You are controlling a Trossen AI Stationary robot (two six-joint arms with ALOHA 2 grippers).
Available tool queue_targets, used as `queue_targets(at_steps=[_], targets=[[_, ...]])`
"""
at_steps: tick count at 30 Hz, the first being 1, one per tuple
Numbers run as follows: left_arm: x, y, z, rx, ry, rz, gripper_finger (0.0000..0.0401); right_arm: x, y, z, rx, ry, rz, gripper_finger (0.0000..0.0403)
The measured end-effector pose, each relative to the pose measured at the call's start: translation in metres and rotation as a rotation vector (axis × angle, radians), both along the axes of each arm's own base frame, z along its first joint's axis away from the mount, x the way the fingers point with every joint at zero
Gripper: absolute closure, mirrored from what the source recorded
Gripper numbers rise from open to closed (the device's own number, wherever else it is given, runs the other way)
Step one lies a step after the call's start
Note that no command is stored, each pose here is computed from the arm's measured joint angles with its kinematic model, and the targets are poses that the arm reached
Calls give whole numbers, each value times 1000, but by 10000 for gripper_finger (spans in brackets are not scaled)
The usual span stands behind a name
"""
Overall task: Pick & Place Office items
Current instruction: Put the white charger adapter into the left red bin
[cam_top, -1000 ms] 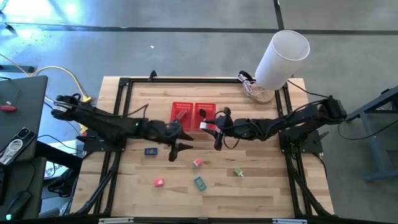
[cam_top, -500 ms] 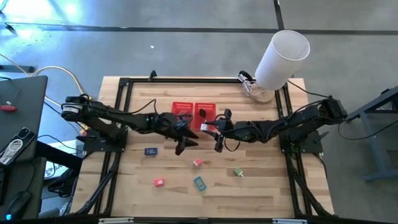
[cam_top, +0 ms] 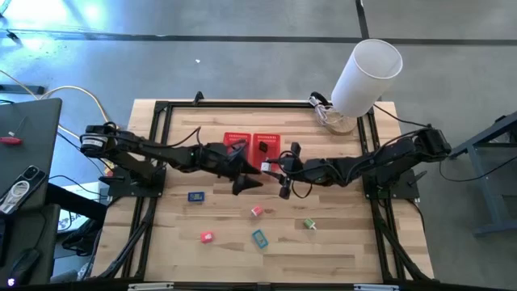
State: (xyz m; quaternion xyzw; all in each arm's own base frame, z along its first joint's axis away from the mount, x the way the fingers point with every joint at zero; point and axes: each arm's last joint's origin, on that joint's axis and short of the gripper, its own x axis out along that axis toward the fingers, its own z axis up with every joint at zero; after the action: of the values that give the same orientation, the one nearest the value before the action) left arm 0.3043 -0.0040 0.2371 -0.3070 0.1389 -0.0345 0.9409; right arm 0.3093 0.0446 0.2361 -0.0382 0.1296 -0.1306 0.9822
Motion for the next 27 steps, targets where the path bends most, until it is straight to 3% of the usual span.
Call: queue_targets(at_steps=[13, 21, 27], targets=[[2, 17, 10, -46, -98, 67, 100, -1, 10, 2, -54, -1, 55, 268], [3, 5, 19, -41, -192, 28, 100, 1, 11, 11, -208, -61, 75, 268], [3, 0, 23, -40, -238, 29, 100, 1, 11, 14, -257, -75, 88, 268]])
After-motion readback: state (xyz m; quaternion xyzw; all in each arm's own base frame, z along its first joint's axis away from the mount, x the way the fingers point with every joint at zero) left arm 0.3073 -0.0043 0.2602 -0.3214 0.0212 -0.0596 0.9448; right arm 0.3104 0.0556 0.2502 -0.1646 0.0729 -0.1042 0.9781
